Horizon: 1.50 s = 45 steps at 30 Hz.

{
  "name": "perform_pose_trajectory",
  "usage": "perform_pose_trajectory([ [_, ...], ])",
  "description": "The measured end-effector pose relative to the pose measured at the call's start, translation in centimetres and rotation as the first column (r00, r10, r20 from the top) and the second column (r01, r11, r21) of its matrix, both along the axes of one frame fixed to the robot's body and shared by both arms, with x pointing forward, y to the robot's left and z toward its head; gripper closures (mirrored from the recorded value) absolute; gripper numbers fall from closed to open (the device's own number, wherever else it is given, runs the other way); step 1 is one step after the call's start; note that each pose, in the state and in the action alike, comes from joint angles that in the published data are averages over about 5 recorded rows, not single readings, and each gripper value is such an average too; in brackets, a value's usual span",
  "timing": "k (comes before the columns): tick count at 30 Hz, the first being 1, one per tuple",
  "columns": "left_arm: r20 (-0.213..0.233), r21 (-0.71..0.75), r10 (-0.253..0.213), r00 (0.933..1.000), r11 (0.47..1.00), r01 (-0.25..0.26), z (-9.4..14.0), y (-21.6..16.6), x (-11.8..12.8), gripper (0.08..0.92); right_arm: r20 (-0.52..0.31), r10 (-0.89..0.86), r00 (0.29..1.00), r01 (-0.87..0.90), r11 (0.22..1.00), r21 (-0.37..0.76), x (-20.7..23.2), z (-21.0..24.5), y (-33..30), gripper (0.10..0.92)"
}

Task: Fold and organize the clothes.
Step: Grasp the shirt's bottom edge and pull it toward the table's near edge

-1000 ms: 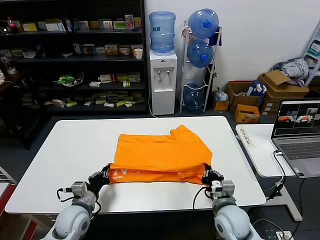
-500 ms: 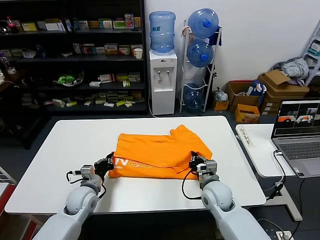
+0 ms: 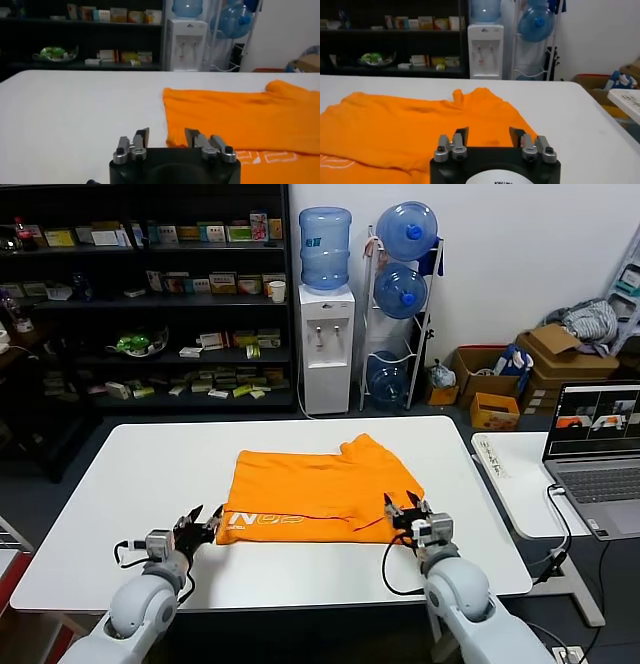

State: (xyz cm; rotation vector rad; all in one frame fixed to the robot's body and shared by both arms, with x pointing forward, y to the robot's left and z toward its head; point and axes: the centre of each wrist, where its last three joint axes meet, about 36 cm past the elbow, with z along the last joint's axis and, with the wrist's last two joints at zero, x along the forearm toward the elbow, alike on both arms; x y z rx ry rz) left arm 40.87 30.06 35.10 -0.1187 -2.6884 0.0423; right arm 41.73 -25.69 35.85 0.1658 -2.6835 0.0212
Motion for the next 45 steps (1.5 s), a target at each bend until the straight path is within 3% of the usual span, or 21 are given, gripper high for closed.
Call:
perform_pose_trajectory([
  [3,-0.016,-0.018,-0.017,0.9997,1.000,0.017,-0.4,-0.3,-1.0,0.287,-0.024,-0.010,1.000,0.010,1.000,0.011,-1.0,-0.4,-1.9,0.222],
  [8,-0.029,-0.051,-0.028,0.9992,0.998,0.026,-1.1,-0.5,-1.5,0.186,-0.054,-0.010,0.998,0.012,0.999,0.050,-1.9,-1.0,-4.1,0.200],
  [29,-0.069,-0.086,-0.020,0.9974,0.996,0.014,-3.1,0.1,-1.3,0.177,-0.102,0.053,0.993,-0.038,0.989,0.146,-2.1,-2.1,-4.5,0.225],
  [33,-0.072,-0.088,-0.019,0.9972,0.996,0.013,-3.3,-0.1,-1.0,0.242,-0.115,0.061,0.991,-0.043,0.988,0.150,-2.0,-2.4,-4.0,0.313],
  [45,-0.087,-0.082,-0.013,0.9961,0.997,0.006,-4.0,-0.6,-0.7,0.588,-0.158,0.050,0.986,-0.028,0.990,0.139,-2.3,-2.9,-3.9,0.659],
])
